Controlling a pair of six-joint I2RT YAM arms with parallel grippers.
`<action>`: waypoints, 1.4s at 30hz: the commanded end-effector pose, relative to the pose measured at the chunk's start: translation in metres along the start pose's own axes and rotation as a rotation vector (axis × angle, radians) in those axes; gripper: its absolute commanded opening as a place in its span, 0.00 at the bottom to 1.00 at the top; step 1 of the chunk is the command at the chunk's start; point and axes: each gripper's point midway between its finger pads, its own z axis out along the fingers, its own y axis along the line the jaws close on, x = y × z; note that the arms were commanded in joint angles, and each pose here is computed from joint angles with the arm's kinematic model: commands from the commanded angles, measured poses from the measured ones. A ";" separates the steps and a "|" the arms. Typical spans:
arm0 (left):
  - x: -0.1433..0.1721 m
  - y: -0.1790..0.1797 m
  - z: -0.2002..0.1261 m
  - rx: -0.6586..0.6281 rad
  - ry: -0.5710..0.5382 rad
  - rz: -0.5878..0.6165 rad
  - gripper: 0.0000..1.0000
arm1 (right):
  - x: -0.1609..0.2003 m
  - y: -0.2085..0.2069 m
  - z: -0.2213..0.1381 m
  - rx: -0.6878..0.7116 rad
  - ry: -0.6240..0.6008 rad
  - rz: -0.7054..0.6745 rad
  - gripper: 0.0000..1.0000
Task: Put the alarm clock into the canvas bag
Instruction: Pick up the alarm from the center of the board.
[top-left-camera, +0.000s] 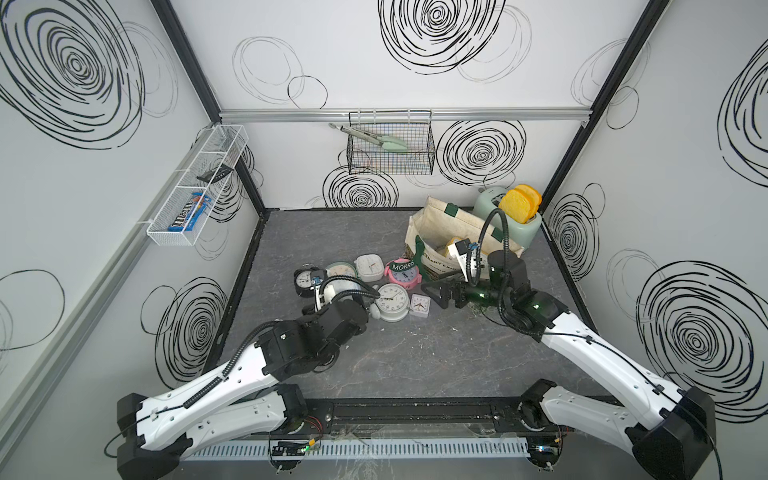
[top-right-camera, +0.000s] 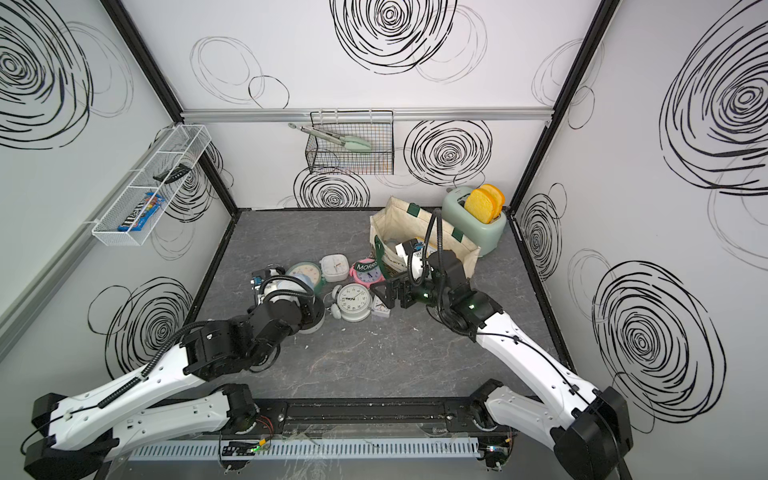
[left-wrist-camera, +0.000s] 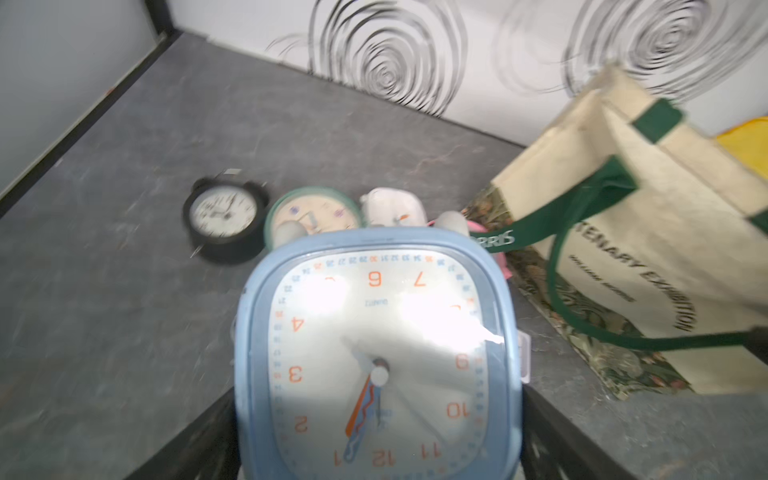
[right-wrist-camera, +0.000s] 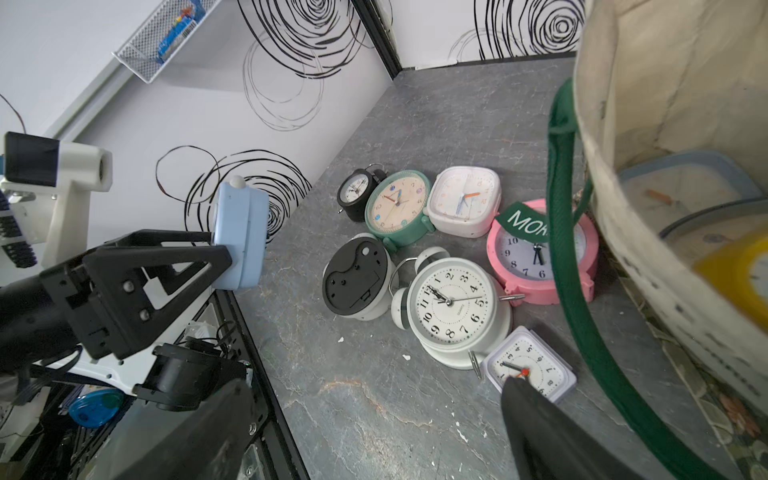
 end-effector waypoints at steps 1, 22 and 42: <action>-0.056 -0.057 -0.015 0.276 -0.280 0.159 0.90 | -0.025 0.015 -0.018 -0.040 -0.026 0.002 0.97; -0.074 -0.138 -0.032 0.836 -0.574 0.289 0.88 | -0.059 0.074 0.005 -0.149 0.097 -0.096 0.97; -0.063 -0.126 -0.001 0.721 -0.503 0.305 0.88 | -0.063 0.088 0.021 -0.141 0.079 -0.081 0.72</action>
